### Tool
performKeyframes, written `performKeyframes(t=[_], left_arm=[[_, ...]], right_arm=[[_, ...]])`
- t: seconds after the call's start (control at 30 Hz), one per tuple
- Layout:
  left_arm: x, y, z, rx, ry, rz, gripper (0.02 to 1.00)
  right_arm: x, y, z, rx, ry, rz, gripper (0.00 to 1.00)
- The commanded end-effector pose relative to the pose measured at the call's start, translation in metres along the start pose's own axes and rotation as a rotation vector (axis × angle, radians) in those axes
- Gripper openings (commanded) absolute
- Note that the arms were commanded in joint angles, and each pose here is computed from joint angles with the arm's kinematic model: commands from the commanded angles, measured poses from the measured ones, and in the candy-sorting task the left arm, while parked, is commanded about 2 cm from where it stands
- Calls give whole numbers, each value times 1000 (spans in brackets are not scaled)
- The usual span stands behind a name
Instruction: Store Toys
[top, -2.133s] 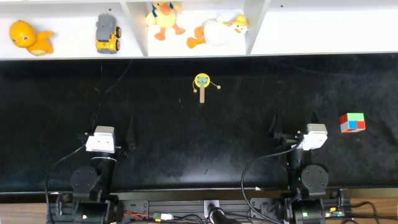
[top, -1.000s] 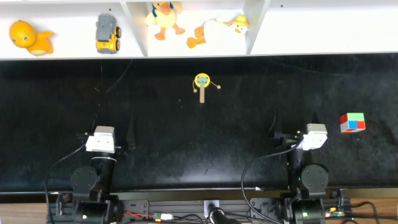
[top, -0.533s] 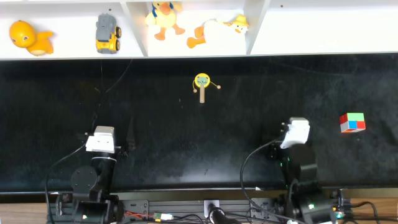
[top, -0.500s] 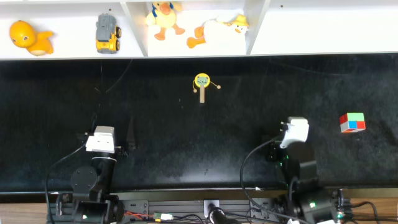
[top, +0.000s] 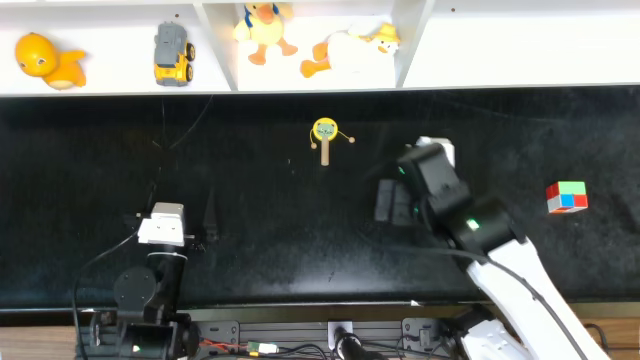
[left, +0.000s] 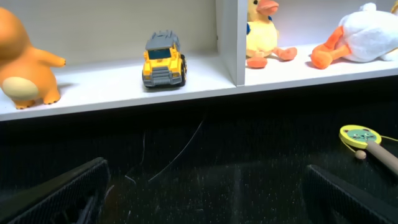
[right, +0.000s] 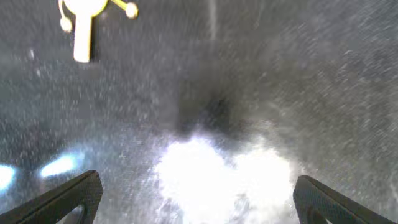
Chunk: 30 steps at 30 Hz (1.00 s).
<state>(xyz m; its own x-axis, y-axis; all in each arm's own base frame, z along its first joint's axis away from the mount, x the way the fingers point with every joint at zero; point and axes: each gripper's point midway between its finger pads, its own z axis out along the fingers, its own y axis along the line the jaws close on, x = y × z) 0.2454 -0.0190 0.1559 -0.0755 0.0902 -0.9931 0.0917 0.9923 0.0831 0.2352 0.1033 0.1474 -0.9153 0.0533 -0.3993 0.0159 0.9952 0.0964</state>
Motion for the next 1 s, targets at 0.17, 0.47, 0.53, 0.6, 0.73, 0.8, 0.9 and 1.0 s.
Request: performKeyframes(t=[0.17,0.47,0.53,0.6,0.73,0.8,0.9,1.0], left_arm=[[0,-1,0,2,-4,16,998],[0,-1,0,2,-4,16,998],[0,-1,0,2,-4,16,998],[0,-1,0,2,-4,16,998],[0,-1,0,2,-4,16,998],[0,-1,0,2,-4,16,998],[0,-1,0,2,-4,16,998],[0,-1,0,2,-4,16,998]], right_arm=[[-9,75,48,-66,50,-70,974],[-15,119,114,17,-51,-142,998],[-21,125,127,82,-91,-175,998],[-29,136,136,114,-115,-193,996],[-45,146,144,138,-142,-192,996],[-51,148,148,151,-153,-185,998],[-57,148,153,163,-159,-177,998],[-58,144,156,170,-156,-130,998]])
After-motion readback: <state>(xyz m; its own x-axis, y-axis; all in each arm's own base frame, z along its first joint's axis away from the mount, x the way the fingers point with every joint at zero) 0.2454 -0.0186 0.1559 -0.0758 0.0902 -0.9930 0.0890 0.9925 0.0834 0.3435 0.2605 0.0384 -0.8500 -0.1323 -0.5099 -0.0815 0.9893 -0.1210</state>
